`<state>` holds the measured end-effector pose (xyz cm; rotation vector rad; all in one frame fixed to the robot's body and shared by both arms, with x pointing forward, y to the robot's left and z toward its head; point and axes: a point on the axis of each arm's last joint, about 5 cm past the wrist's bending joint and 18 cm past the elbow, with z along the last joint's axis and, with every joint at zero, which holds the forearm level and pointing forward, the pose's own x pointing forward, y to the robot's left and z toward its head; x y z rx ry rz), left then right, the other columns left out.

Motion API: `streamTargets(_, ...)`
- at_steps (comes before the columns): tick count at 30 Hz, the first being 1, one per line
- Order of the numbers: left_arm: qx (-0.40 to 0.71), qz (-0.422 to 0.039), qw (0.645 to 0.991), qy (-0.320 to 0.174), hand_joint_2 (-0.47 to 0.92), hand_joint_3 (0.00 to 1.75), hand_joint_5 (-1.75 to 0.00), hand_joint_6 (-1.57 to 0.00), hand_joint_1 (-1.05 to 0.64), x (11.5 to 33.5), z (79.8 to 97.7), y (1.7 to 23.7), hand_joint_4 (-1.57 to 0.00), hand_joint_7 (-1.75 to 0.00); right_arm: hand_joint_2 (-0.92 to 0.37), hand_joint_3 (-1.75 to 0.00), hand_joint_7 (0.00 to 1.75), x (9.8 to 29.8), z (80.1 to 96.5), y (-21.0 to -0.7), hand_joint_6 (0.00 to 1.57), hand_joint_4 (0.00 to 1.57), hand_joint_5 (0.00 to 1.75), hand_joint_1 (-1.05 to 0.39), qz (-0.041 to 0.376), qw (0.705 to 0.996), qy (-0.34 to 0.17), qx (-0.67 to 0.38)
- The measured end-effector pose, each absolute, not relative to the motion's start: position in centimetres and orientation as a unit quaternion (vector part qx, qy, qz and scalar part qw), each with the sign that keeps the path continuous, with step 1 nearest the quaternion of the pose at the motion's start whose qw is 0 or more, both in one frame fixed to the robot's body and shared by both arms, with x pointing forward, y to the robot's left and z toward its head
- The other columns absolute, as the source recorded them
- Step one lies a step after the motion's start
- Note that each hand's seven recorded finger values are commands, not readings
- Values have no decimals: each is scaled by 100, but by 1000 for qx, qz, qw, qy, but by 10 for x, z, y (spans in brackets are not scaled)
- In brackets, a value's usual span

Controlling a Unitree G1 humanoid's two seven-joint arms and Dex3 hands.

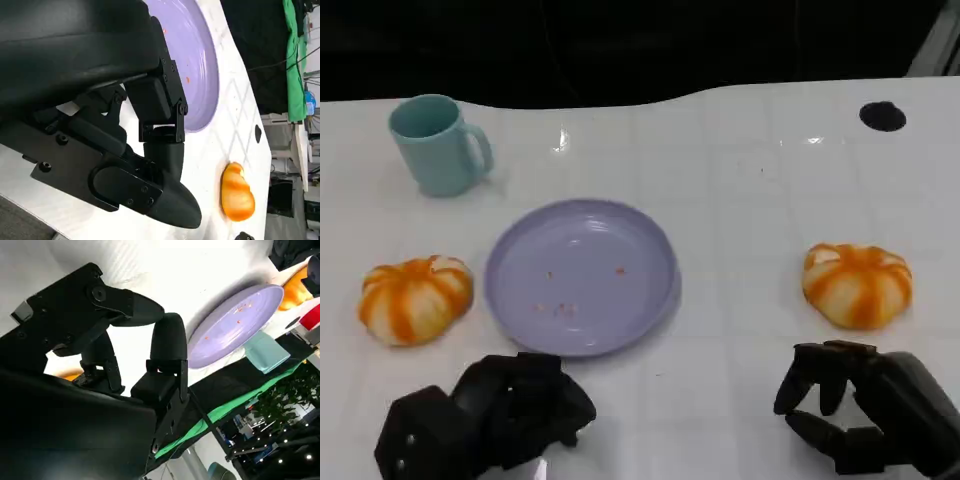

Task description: Grasp the bread from the table and place it into the plate.

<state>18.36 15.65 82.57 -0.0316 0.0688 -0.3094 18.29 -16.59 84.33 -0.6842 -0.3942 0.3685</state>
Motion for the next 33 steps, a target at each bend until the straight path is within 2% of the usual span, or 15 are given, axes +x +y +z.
streamTargets(12, -16, -154, 987, 34, 85, 0, -156, -127, -102, 184, 826, 157, -86, -80, -53, -88, 124, 183, 843, -166, 73, 70, 164, -32, 178, 907, -191, -331)
streamTargets(15, -16, -154, 987, 34, 86, 0, -156, -127, -103, 184, 826, 157, -86, -80, -54, -86, 114, 183, 843, -166, 75, 70, 159, -33, 177, 907, -191, -331)
streamTargets(18, -16, -154, 987, 34, 86, 0, -156, -127, -103, 184, 826, 157, -86, -80, -54, -84, 97, 183, 843, -166, 79, 71, 146, -32, 168, 908, -195, -331)
streamTargets(21, -16, -154, 987, 34, 86, 0, -156, -128, -104, 184, 826, 157, -86, -80, -55, -81, 77, 183, 843, -166, 79, 70, 132, -33, 161, 908, -199, -331)
streamTargets(22, -16, -154, 987, 34, 86, 0, -156, -128, -104, 184, 826, 157, -86, -80, -58, -76, 63, 183, 843, -166, 78, 68, 119, -34, 160, 908, -199, -331)
streamTargets(24, -16, -154, 987, 35, 86, 0, -156, -128, -104, 184, 826, 157, -86, -80, -63, -66, 47, 183, 844, -165, 79, 65, 101, -35, 158, 907, -204, -334)
streamTargets(25, -16, -154, 987, 35, 86, 0, -156, -127, -104, 184, 826, 157, -86, -80, -69, -54, 37, 183, 845, -165, 75, 60, 86, -37, 156, 905, -209, -335)
streamTargets(26, -16, -154, 987, 35, 86, 0, -156, -127, -104, 184, 826, 157, -86, -80, -80, -34, 23, 184, 846, -165, 70, 55, 65, -39, 157, 902, -214, -340)
streamTargets(27, -16, -154, 987, 35, 86, 0, -156, -127, -104, 184, 826, 157, -86, -80, -86, -22, 16, 184, 846, -165, 68, 53, 54, -41, 158, 900, -216, -345)
streamTargets(29, -16, -154, 987, 35, 86, 0, -156, -127, -104, 184, 826, 157, -86, -81, -91, -12, 7, 184, 847, -167, 64, 48, 42, -42, 161, 895, -220, -353)
streamTargets(33, -16, -154, 987, 35, 86, 0, -156, -127, -103, 184, 826, 157, -86, -81, -92, -8, 0, 185, 852, -169, 42, 22, 23, -48, 167, 882, -235, -374)
